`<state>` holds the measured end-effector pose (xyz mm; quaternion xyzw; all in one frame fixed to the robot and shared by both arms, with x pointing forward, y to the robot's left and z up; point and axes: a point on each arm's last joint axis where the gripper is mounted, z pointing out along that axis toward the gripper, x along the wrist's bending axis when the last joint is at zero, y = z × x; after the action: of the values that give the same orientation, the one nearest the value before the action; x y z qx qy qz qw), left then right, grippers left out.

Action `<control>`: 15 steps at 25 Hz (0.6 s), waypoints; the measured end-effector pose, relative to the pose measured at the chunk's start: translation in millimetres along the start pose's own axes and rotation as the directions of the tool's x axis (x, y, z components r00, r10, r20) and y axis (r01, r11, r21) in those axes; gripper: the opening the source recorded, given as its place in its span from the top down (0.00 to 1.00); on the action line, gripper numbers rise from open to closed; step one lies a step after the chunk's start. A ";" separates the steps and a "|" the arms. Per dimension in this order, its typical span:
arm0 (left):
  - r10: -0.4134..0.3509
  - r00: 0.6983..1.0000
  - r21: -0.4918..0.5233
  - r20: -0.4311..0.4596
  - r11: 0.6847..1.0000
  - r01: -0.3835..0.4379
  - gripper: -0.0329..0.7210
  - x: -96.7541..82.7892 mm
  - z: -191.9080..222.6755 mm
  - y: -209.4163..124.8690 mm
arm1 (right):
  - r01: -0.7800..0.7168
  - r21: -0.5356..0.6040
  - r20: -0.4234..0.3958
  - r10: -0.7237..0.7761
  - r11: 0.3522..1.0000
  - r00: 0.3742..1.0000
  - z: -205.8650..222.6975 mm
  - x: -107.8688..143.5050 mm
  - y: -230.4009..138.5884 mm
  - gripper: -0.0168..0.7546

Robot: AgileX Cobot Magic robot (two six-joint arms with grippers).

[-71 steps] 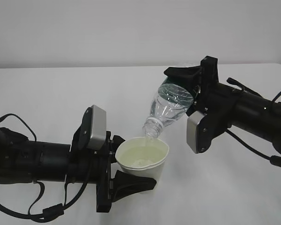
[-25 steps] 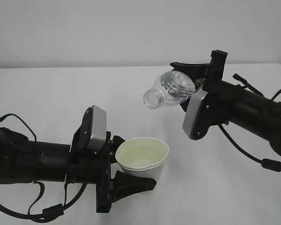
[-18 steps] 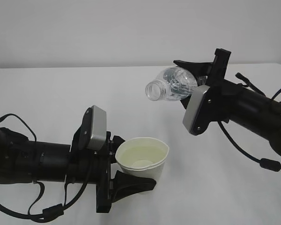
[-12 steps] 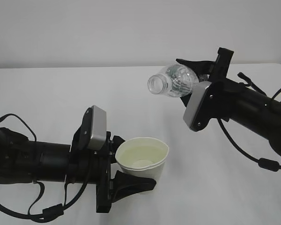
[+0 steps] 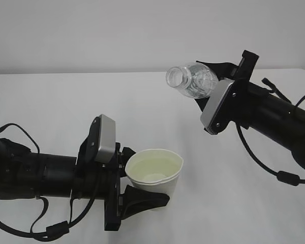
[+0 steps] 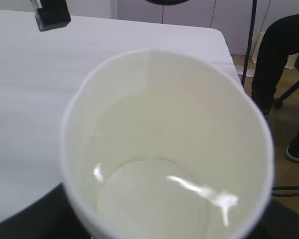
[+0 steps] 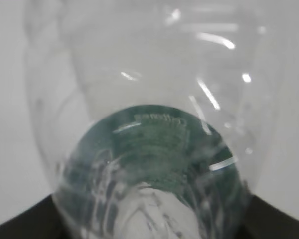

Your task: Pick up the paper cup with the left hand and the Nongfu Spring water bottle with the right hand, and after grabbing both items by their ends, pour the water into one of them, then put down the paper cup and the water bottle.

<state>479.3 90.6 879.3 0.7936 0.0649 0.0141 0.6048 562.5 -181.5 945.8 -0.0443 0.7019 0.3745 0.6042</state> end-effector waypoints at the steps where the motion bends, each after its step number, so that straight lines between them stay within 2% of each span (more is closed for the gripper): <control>1: 0.000 1.000 0.000 0.000 1.000 0.000 0.33 0.0 0.0 0.0 | -0.009 0.000 0.000 0.009 1.000 1.000 0.0 0.0 0.0 0.44; 15: 0.000 1.000 0.000 0.000 1.000 0.000 0.33 0.0 0.0 0.0 | -0.203 0.047 0.055 0.201 0.978 0.978 -0.1 -4.1 -5.2 0.44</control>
<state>479.3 90.6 879.3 0.7936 0.0649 0.0141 0.6048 566.2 -186.9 947.0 0.0526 0.6970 0.4164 0.5815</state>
